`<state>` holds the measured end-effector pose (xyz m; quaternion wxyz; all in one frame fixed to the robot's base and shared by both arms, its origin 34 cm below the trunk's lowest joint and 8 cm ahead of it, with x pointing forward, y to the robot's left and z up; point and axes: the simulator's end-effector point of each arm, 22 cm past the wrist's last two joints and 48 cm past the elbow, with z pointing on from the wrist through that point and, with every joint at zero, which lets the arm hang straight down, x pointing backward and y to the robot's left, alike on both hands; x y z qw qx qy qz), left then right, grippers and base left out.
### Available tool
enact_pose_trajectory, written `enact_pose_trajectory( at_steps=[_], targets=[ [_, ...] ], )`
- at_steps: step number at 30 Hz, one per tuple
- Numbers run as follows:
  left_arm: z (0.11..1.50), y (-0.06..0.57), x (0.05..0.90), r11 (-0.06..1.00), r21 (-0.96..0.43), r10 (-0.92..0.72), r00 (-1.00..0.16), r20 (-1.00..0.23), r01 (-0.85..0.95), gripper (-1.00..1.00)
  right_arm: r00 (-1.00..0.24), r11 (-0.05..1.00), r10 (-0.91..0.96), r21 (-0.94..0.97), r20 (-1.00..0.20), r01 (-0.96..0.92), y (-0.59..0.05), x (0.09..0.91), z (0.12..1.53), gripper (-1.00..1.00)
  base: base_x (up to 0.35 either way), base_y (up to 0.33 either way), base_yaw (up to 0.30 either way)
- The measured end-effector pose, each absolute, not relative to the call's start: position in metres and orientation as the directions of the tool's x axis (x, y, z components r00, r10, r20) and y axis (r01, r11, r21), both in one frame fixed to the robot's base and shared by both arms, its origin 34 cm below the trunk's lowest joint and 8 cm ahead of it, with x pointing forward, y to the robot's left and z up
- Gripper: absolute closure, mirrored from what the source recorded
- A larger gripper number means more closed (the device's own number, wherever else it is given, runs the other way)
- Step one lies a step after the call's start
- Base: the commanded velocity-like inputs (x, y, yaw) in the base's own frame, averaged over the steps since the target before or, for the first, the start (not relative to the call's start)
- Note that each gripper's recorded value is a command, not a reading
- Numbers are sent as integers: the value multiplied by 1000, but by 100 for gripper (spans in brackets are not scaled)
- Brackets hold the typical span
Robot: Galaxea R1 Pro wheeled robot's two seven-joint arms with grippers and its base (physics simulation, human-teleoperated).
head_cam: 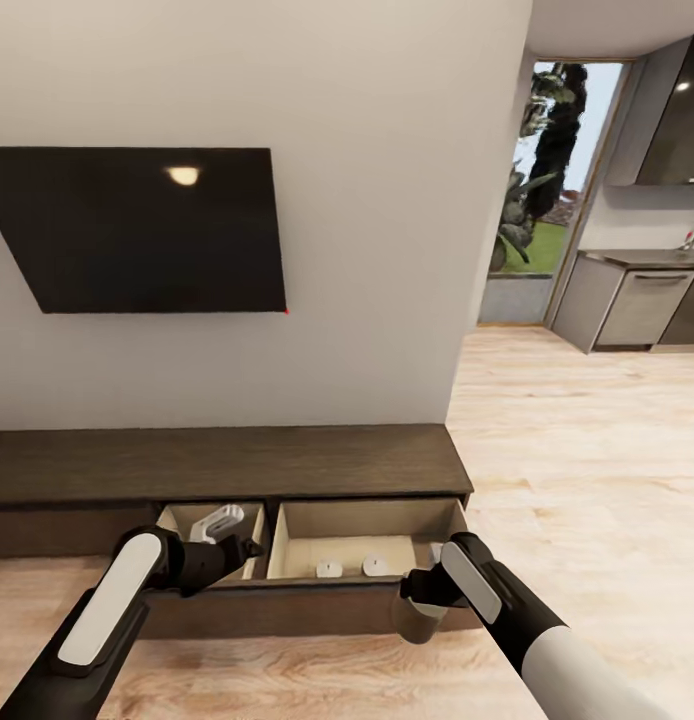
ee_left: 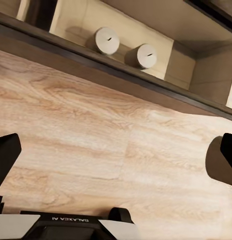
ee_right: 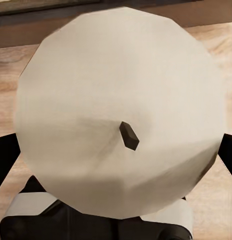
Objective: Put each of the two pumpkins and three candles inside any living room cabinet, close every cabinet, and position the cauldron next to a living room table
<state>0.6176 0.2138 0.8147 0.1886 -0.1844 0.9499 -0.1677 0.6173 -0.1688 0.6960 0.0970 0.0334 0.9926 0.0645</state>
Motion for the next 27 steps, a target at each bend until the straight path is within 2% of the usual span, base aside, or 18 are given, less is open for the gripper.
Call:
enact_pose_trajectory(
  at_steps=[8,16,27],
  targets=[
    [813,212,616,885,-374,-398,-866,-302,-276,-100,-979,990,75,128,-191,51,-170,618,696,100,92,-119,16],
    [813,212,616,886,-373,-398,-866,-302,-277,-100,-978,991,75,125,-194,51,-171,618,696,100,83,-23,1],
    [812,213,616,886,-372,-398,-866,-302,-277,-100,-953,985,134,145,-273,97,-173,638,701,100,20,-1,0]
  ],
)
